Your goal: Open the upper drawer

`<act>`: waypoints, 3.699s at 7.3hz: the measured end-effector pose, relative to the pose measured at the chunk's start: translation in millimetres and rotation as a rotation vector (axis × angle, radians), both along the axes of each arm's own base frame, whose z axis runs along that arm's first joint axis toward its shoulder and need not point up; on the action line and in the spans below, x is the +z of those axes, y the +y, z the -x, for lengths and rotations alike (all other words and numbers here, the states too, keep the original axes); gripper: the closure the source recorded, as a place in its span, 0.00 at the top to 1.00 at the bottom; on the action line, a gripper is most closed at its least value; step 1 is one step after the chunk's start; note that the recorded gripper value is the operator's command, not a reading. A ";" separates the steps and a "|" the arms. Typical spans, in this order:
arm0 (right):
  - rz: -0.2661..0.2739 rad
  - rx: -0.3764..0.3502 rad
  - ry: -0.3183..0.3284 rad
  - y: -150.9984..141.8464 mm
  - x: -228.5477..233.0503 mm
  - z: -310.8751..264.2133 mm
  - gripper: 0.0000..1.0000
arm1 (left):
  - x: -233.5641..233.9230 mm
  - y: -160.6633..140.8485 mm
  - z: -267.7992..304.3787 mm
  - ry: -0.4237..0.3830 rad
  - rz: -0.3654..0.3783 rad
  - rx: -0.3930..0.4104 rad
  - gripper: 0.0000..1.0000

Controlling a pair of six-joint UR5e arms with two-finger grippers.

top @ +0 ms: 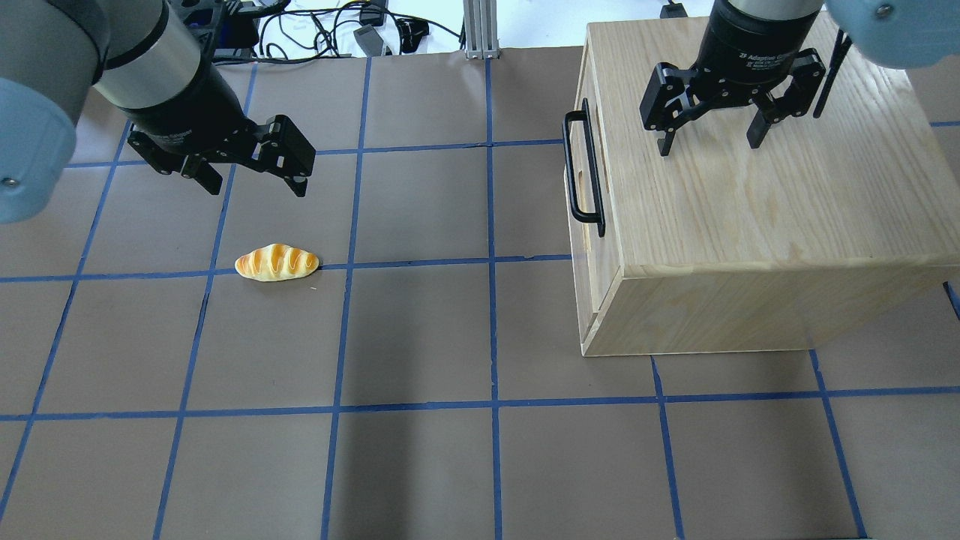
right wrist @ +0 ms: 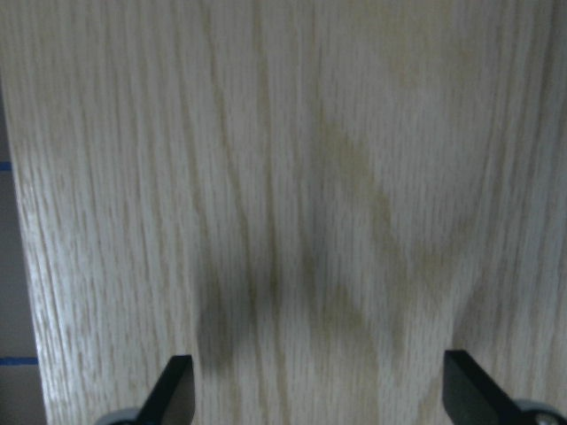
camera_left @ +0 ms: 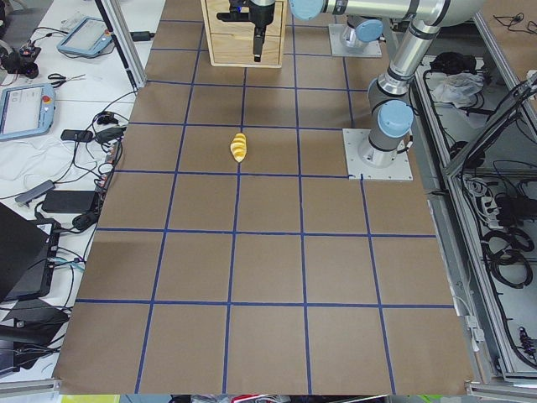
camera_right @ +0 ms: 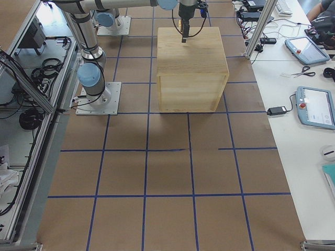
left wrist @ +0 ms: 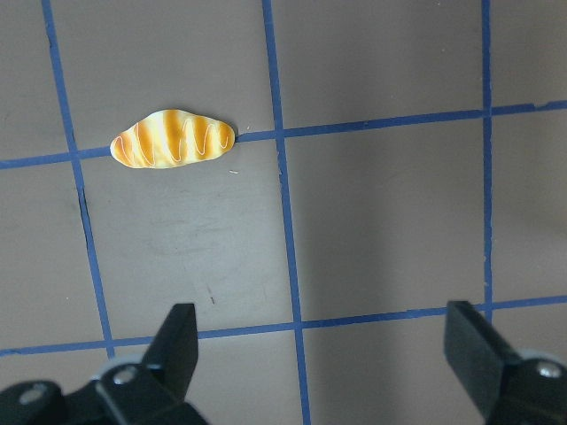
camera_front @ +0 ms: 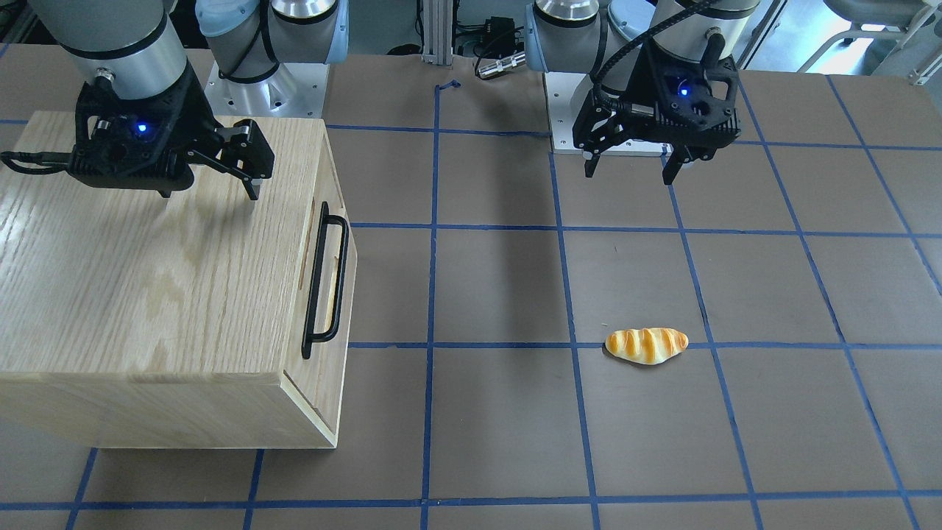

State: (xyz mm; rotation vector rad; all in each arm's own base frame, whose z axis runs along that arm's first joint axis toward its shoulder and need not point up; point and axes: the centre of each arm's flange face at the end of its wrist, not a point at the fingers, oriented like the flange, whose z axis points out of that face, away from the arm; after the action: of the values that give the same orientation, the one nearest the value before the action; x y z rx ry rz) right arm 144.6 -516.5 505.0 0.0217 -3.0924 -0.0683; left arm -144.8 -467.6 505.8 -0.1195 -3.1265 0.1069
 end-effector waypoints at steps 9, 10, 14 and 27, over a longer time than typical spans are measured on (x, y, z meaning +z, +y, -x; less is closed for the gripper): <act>0.000 -0.001 0.000 0.1 -0.2 -0.2 1.00 | -26.7 -41.7 31.3 0.218 0.077 -0.018 1.00; -0.001 -0.001 0.000 0.1 -0.3 -0.2 1.00 | -39.5 -55.9 50.8 0.268 0.102 -0.019 1.00; 0.000 -0.002 0.000 0.0 -0.3 0.1 1.00 | -91.2 -82.4 142.5 0.502 0.080 0.054 1.00; 0.000 0.000 0.000 0.1 -0.2 -0.1 1.00 | -145.2 -77.8 225.2 0.536 0.002 0.137 1.00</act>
State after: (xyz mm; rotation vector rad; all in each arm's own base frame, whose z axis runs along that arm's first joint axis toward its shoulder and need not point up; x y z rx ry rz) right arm 144.7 -516.5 504.8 0.0214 -3.0923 -0.0689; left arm -370.1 -545.4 360.6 0.1071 -2.5957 0.1196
